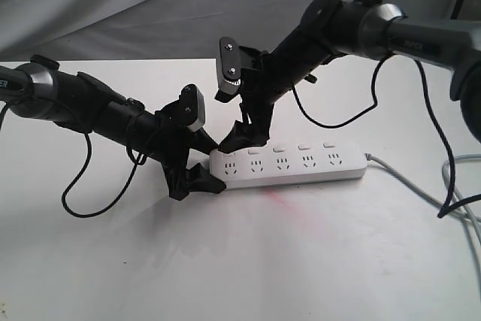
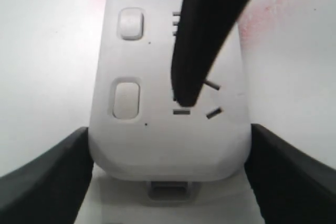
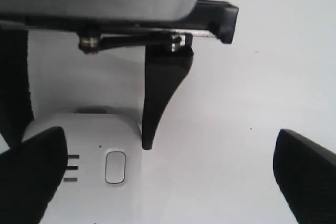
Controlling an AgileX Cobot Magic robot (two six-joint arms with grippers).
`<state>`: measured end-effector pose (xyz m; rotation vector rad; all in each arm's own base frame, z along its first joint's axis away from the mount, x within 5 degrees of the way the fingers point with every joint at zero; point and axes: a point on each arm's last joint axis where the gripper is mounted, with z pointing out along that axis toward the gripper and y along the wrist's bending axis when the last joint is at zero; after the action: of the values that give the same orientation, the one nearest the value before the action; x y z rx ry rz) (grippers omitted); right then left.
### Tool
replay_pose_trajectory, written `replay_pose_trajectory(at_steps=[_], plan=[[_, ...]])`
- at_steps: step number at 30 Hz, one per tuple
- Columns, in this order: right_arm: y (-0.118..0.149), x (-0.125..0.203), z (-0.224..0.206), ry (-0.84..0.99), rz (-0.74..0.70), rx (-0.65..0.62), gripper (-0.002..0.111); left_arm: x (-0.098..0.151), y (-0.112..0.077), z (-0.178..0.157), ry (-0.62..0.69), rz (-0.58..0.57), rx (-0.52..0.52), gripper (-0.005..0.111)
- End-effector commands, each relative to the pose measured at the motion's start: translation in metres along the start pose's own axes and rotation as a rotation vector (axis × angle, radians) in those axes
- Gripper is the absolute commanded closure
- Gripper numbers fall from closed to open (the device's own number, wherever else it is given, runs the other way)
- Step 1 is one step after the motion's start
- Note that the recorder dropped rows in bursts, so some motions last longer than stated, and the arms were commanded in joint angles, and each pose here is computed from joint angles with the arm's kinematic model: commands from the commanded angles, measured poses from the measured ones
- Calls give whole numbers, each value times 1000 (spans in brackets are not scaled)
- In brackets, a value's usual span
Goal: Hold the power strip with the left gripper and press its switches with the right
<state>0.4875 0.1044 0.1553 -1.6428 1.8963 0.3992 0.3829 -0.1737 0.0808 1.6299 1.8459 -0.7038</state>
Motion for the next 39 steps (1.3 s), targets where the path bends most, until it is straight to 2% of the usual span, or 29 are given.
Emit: replay_pose_trajectory(at_steps=[1, 5, 10, 17, 25, 39], plan=[[-3, -3, -23, -16, 38, 17, 11, 5, 4, 1, 43, 29, -41, 107], [-9, 10, -34, -34, 82, 33, 11, 5, 4, 1, 43, 29, -41, 107], [-7, 12, -35, -33, 84, 7, 11, 5, 4, 1, 43, 29, -41, 107], [-13, 25, -43, -6, 94, 38, 11, 5, 4, 1, 43, 29, -41, 107], [-12, 40, -33, 2, 93, 101, 11, 5, 4, 1, 43, 29, -41, 107], [-11, 54, -15, 8, 103, 85, 11, 5, 4, 1, 43, 29, -41, 107]])
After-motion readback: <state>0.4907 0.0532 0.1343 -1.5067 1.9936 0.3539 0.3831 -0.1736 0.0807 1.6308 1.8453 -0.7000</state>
